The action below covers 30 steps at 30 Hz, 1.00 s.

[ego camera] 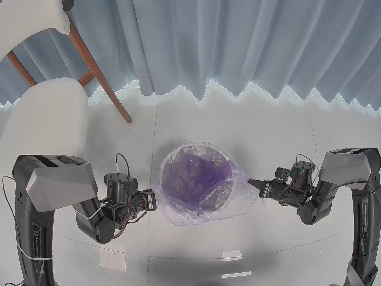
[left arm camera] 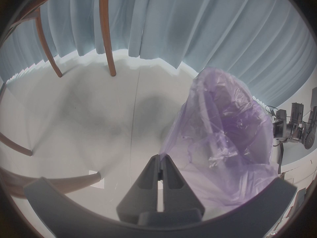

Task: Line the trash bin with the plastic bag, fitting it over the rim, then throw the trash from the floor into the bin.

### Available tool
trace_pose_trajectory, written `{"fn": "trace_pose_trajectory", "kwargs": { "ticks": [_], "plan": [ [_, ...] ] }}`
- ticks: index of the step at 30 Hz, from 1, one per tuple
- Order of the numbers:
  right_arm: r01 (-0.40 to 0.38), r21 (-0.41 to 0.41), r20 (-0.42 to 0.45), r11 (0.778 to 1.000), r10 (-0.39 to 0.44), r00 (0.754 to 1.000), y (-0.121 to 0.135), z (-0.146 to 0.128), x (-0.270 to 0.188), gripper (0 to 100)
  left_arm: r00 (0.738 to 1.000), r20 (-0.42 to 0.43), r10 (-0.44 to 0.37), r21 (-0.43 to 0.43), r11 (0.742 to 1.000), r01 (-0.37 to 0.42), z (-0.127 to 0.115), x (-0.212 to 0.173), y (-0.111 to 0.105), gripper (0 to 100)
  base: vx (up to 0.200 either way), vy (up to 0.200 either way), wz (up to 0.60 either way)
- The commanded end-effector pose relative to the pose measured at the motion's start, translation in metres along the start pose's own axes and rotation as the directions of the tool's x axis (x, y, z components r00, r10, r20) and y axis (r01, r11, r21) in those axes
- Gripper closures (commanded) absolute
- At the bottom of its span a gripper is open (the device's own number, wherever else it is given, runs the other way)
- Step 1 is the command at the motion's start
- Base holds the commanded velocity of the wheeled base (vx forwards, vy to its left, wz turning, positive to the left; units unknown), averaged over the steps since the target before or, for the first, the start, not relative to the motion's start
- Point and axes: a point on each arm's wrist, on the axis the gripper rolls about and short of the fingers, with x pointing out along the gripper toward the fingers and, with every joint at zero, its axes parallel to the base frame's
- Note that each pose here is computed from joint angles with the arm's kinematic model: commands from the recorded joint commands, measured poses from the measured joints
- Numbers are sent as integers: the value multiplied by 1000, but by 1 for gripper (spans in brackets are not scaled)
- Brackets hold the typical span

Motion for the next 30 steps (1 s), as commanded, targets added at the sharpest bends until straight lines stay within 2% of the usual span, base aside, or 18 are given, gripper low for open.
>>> {"fn": "trace_pose_trajectory", "kwargs": {
  "ticks": [1,5,8,10,12,14,18,22,25,29,30],
  "plan": [
    [-8,21,38,1000,7,999,7,14,-8,0,999,38,-5,-7,1000,6,8,-1,0,0,0,0,0],
    [-22,109,63,994,15,998,18,26,-22,0,994,110,-23,-18,1000,25,26,-13,-2,0,0,0,0],
    [-26,166,66,986,15,998,26,31,-34,0,991,128,-24,-22,999,27,36,-32,-1,0,0,0,0],
    [-20,175,54,984,11,998,28,28,-40,0,992,126,-22,-25,999,25,38,-44,0,0,0,0,0],
    [-14,180,44,984,7,999,29,25,-44,0,993,112,-19,-22,1000,22,36,-53,1,0,0,0,0],
    [8,201,3,979,-9,1000,30,14,-55,0,997,72,-11,-22,1000,13,29,-77,4,0,0,0,0],
    [24,210,-31,977,-18,999,33,4,-65,0,1000,-13,-2,-13,1000,1,6,-104,9,0,0,0,0],
    [28,203,-34,979,-21,999,37,3,-66,0,999,40,-20,-18,1000,21,5,-115,8,0,0,0,0],
    [57,199,-38,978,-51,998,37,0,-70,0,994,77,-75,-28,997,77,10,-119,-5,0,0,0,0],
    [76,202,-55,976,-66,996,37,-6,-74,0,985,38,-171,-102,980,174,-1,-116,-34,0,0,0,0],
    [76,199,-54,977,-67,996,37,-7,-76,0,981,6,-195,-144,971,193,-7,-109,-45,0,0,0,0]
  ]
}}
